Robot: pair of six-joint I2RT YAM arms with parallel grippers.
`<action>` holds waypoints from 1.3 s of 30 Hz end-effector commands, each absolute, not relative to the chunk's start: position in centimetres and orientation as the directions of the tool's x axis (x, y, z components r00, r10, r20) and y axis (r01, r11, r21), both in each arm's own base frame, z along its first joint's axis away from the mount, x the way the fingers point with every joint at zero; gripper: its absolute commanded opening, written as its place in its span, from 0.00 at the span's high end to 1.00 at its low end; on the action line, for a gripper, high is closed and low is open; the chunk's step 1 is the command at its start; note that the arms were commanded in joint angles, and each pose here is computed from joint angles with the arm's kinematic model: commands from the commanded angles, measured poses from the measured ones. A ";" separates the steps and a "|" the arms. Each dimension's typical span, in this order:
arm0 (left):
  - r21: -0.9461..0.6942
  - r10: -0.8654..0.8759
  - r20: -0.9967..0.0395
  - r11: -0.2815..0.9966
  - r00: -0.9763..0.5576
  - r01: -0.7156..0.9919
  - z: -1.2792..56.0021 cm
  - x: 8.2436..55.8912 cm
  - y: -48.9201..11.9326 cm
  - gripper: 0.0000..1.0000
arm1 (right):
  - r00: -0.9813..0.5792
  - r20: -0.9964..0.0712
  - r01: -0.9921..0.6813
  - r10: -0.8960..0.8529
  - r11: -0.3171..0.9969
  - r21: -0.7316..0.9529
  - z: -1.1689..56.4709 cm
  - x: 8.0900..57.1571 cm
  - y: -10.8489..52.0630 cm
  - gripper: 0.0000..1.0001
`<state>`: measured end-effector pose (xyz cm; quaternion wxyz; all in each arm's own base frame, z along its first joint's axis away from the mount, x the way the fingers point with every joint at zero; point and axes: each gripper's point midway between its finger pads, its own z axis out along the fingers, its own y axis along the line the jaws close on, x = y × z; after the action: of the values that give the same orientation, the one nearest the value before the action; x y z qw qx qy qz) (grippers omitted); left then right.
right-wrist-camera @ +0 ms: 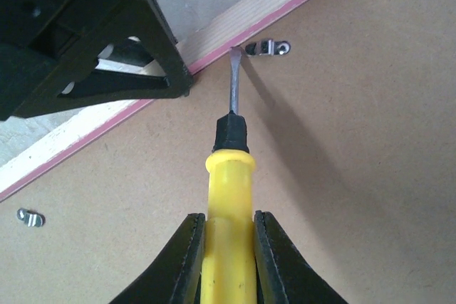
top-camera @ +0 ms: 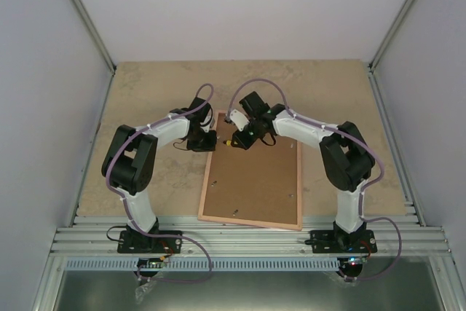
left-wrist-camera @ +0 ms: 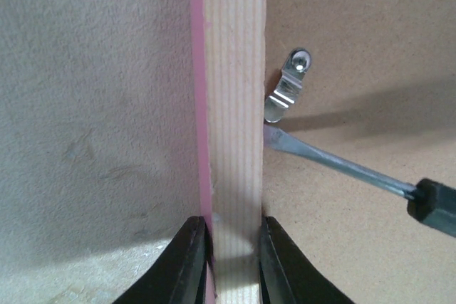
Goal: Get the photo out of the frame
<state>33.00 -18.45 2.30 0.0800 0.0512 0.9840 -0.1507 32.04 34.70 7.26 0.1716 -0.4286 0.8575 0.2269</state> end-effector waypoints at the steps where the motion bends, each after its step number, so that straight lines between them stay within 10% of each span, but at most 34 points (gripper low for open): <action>1: -0.275 0.089 -0.183 0.951 -0.979 0.138 1.6 33.0 -18.3 0.89 | -0.645 -0.342 -0.763 -0.683 0.604 0.232 5.1 29.1 32.0 1.00; 16: -0.282 0.091 -0.183 0.949 -0.979 0.141 1.6 33.0 -18.5 0.89 | -0.649 -0.545 -0.720 -0.531 0.659 0.216 10.6 31.8 33.9 1.00; 39: -0.284 0.092 -0.181 0.948 -0.979 0.141 1.6 33.0 -18.5 0.89 | -0.664 -0.471 -0.729 -0.581 0.642 0.236 7.9 33.0 35.8 1.00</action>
<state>33.09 -18.44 2.32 0.0820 0.0513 0.9839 -0.1502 33.82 35.52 8.82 0.2061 -0.3590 0.8862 0.2081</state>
